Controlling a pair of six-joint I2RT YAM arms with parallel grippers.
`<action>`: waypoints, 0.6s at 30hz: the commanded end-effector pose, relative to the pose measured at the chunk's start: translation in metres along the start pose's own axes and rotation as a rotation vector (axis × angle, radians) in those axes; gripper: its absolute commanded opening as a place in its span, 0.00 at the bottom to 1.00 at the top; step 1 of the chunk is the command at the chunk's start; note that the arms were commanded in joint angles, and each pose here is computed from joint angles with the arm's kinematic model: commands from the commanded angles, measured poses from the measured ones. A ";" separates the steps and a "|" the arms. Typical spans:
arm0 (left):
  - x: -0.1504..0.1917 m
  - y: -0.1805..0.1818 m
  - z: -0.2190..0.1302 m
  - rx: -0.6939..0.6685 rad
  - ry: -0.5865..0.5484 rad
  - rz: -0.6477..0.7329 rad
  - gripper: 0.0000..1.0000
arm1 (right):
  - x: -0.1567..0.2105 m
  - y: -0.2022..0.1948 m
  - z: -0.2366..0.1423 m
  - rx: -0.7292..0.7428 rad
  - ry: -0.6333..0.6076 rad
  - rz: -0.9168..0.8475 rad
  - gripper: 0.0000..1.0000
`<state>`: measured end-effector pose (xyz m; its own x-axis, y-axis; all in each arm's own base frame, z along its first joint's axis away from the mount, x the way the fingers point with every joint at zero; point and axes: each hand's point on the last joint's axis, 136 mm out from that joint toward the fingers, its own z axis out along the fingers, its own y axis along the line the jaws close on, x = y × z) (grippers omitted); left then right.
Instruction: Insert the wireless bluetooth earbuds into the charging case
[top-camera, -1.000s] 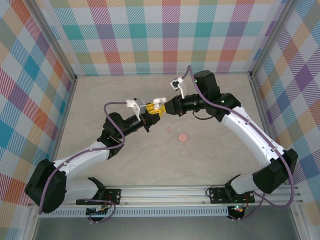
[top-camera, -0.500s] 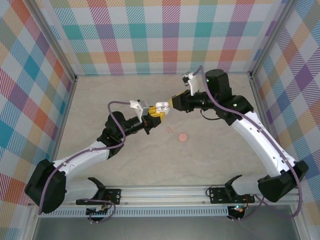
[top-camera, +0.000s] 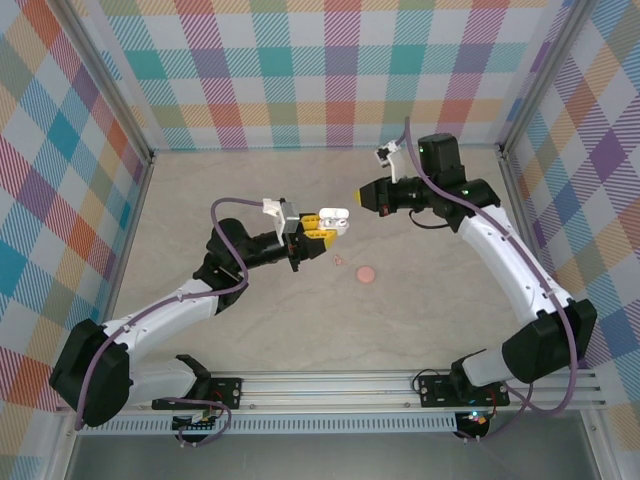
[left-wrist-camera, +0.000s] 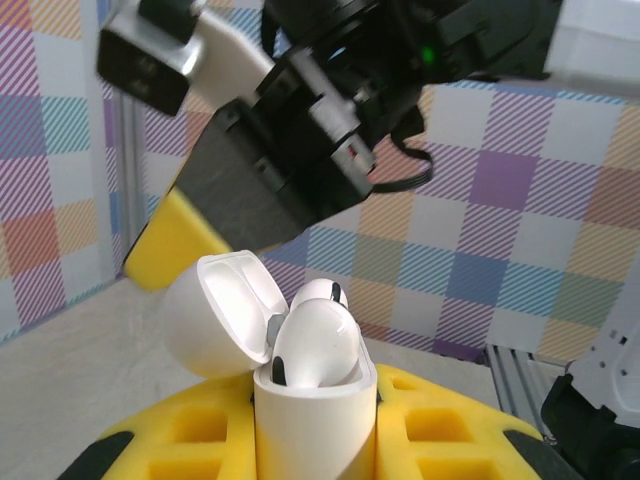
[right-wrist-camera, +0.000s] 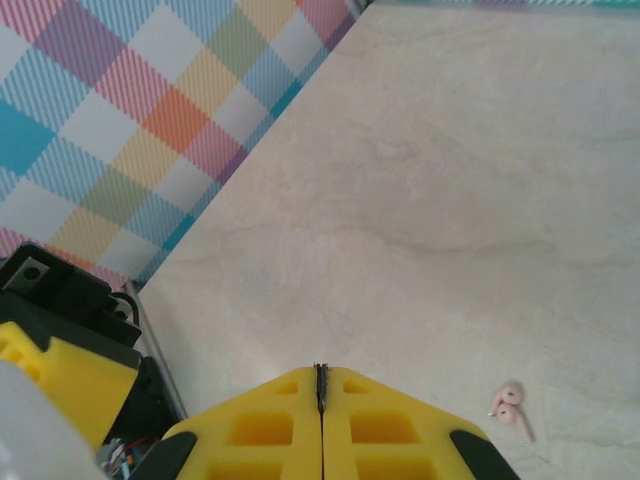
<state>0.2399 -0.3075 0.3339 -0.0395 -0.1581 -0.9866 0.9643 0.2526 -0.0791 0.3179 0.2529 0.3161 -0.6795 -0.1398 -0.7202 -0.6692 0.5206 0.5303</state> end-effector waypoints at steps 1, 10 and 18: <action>-0.025 -0.019 0.007 0.091 -0.058 0.035 0.00 | 0.004 0.018 0.005 -0.144 0.025 -0.027 0.08; -0.007 -0.001 0.024 0.059 -0.010 -0.050 0.00 | 0.012 0.060 0.004 -0.348 0.062 -0.079 0.07; 0.016 0.029 0.029 -0.082 0.060 -0.143 0.00 | 0.008 0.039 -0.001 -0.153 0.017 -0.090 0.11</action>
<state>0.2626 -0.3297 0.3051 -0.1848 -0.1100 -0.9766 0.9437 0.2575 -0.2075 0.2809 0.2787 0.3277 -0.6598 -0.2038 -0.7233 -0.7457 0.2962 0.5968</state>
